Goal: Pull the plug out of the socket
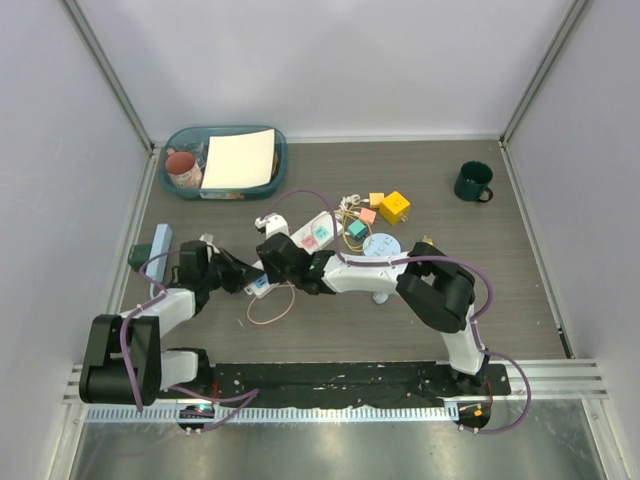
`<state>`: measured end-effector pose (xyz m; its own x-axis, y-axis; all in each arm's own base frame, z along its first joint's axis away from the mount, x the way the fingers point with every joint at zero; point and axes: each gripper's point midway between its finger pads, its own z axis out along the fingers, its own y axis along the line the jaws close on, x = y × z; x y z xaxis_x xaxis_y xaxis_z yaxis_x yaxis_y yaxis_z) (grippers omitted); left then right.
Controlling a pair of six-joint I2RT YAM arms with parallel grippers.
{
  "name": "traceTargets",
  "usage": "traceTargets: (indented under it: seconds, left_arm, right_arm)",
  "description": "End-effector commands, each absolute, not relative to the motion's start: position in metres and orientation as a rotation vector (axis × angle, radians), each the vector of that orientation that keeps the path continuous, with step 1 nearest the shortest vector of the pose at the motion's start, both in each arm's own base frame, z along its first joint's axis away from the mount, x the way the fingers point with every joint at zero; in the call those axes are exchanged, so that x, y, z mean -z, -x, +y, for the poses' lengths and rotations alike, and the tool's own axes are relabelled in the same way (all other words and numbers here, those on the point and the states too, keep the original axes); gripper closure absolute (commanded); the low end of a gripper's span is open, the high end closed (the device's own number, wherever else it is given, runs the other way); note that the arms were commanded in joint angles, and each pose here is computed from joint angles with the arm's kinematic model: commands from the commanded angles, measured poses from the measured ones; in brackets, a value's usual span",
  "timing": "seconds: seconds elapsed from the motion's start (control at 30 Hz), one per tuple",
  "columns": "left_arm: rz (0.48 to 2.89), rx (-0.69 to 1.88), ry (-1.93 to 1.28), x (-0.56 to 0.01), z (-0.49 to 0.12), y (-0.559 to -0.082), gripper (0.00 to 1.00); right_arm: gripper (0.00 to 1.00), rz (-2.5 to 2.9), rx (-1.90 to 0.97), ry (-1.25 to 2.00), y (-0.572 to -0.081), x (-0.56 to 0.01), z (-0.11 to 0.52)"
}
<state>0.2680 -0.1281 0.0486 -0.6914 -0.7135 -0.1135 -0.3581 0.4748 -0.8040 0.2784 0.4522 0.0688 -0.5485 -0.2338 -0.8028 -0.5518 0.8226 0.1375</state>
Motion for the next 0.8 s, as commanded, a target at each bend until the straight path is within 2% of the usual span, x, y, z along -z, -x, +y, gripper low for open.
traceTargets:
  seconds: [0.0,0.2,0.77]
  left_arm:
    - [2.497,0.760,1.014,0.009,-0.103,-0.228,1.00]
    - [2.514,0.650,1.035,0.024,-0.091,-0.220,1.00]
    - [2.557,0.674,1.018,0.031,-0.097,-0.216,1.00]
  right_arm:
    - [0.99,2.107,-0.568,0.508,-0.286,-0.112,0.474]
    - [0.99,2.104,-0.558,0.533,-0.289,-0.119,0.481]
    - [0.99,2.027,-0.624,0.515,-0.300,-0.156,0.498]
